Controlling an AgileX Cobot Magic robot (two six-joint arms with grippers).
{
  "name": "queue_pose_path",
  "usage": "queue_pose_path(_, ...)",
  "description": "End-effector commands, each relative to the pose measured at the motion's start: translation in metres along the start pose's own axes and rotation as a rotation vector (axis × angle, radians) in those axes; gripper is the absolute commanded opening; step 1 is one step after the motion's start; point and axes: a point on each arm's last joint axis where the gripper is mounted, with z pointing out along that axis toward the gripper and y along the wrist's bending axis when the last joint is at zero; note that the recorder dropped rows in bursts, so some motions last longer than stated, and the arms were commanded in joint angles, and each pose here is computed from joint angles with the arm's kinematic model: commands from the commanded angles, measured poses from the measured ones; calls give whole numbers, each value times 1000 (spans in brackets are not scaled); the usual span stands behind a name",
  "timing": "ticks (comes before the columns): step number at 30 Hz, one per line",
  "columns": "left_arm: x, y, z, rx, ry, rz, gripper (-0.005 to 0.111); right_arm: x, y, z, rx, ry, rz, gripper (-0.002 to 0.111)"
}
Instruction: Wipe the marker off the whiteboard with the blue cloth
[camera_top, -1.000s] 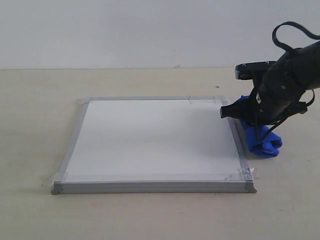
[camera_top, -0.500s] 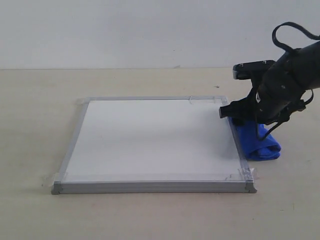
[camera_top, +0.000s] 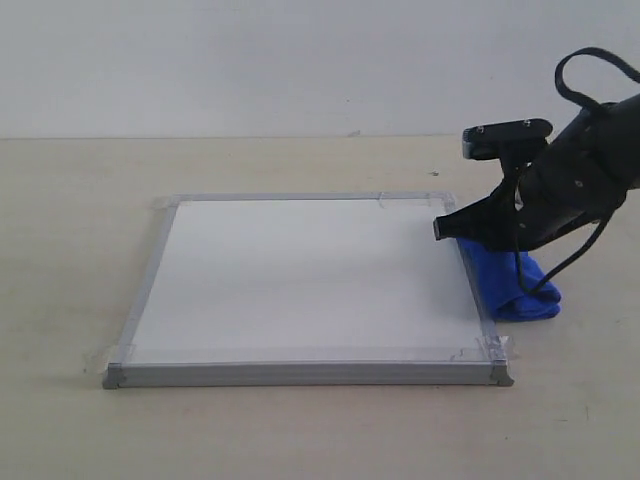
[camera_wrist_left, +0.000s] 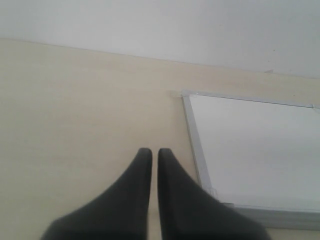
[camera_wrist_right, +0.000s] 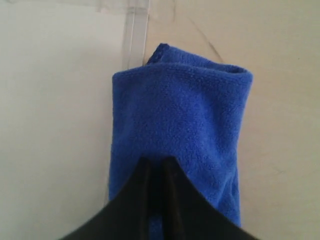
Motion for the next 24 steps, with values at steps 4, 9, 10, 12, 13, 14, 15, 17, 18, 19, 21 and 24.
queue_pose_path(4, 0, 0, 0, 1, -8, -8, 4, 10, 3, 15, -8, 37, -13, 1)
queue_pose_path(9, 0, 0, 0, 1, -8, -8, 4, 3, 3, 5, -17, 0, -8, 1)
queue_pose_path(10, 0, 0, 0, 1, -8, -8, 4, -3, 2, -5, -21, -33, -4, 1)
queue_pose_path(12, 0, 0, 0, 1, -8, -8, 4, -13, -1, -29, -16, -84, 6, 1)
queue_pose_path(13, 0, 0, 0, 1, -8, -8, 4, -16, -3, -39, -14, -106, 8, 1)
queue_pose_path(14, 0, 0, 0, 1, -8, -8, 4, -16, -3, -51, -35, -150, 2, 1)
queue_pose_path(15, 0, 0, 0, 1, -8, -8, 4, -15, -1, -60, -78, -208, 0, 1)
queue_pose_path(17, 0, 0, 0, 1, -8, -8, 4, -7, 1, -76, -154, -294, 28, 1)
queue_pose_path(18, 0, 0, 0, 1, -8, -8, 4, -2, 1, -82, -177, -313, 49, 1)
queue_pose_path(19, 0, 0, 0, 1, -8, -8, 4, 4, 0, -87, -190, -323, 64, 1)
queue_pose_path(21, 0, 0, 0, 1, -8, -8, 4, 14, -2, -97, -194, -331, 66, 1)
queue_pose_path(24, 0, 0, 0, 1, -8, -8, 4, 30, -7, -113, -193, -342, 69, 1)
